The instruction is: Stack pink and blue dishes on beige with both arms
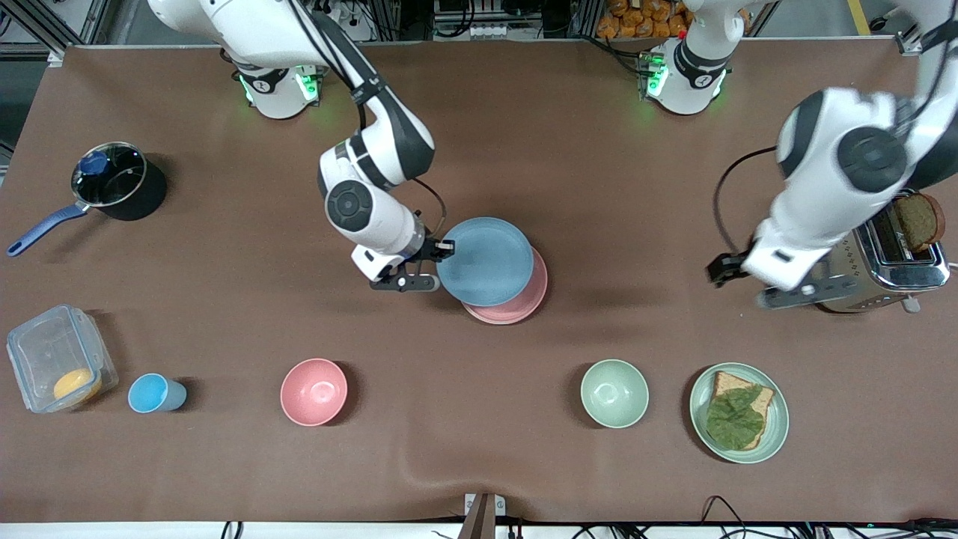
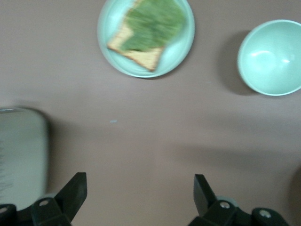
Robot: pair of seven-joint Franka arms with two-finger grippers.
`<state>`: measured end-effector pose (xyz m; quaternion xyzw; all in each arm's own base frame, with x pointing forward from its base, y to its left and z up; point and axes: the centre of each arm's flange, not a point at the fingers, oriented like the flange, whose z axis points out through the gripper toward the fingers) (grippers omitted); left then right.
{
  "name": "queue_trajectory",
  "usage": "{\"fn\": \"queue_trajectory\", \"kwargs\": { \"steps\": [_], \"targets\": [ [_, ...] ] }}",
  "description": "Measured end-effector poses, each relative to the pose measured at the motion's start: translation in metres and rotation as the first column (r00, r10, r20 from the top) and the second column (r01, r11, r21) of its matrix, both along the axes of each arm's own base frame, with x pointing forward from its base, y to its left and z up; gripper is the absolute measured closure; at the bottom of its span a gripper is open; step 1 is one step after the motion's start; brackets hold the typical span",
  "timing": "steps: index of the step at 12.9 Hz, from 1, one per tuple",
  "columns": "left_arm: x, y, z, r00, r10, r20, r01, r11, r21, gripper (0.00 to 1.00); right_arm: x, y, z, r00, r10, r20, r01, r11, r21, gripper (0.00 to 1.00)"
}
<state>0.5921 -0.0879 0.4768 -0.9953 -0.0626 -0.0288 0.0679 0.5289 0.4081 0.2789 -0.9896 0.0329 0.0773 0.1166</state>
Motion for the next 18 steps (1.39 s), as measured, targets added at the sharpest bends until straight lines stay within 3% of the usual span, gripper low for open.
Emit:
{"fn": "queue_trajectory", "kwargs": {
  "steps": [4, 9, 12, 14, 16, 18],
  "targets": [
    [-0.009, 0.008, 0.108, 0.999, 0.029, 0.016, -0.03, 0.999, 0.027, 0.0, 0.005, 0.001, -0.022, 1.0, -0.012, -0.009, 0.012, 1.0, -0.021, 0.97],
    [-0.019, 0.03, 0.156, 0.998, 0.051, 0.031, -0.05, 0.998, -0.037, 0.0, 0.008, 0.007, -0.026, 0.999, -0.048, 0.002, 0.048, 0.999, 0.003, 0.97],
    [-0.03, 0.051, 0.168, 0.998, 0.062, 0.012, -0.061, 0.997, -0.054, 0.0, 0.017, 0.003, -0.019, 0.997, -0.074, 0.004, 0.074, 0.997, 0.017, 0.7],
    [-0.032, 0.054, 0.169, 0.998, 0.069, 0.001, -0.069, 0.996, -0.06, 0.0, 0.034, -0.023, -0.009, 0.996, -0.088, -0.027, 0.089, 0.996, 0.004, 0.49],
    [-0.033, 0.053, 0.169, 0.998, 0.067, 0.001, -0.067, 0.996, -0.059, 0.0, 0.061, -0.08, 0.017, 0.998, -0.017, -0.052, 0.018, 1.0, 0.009, 0.29],
    [-0.033, 0.054, 0.169, 0.998, 0.068, 0.001, -0.068, 0.996, -0.059, 0.0, 0.092, -0.172, 0.053, 0.996, 0.083, -0.04, -0.082, 0.996, 0.04, 0.09]
  ]
}}
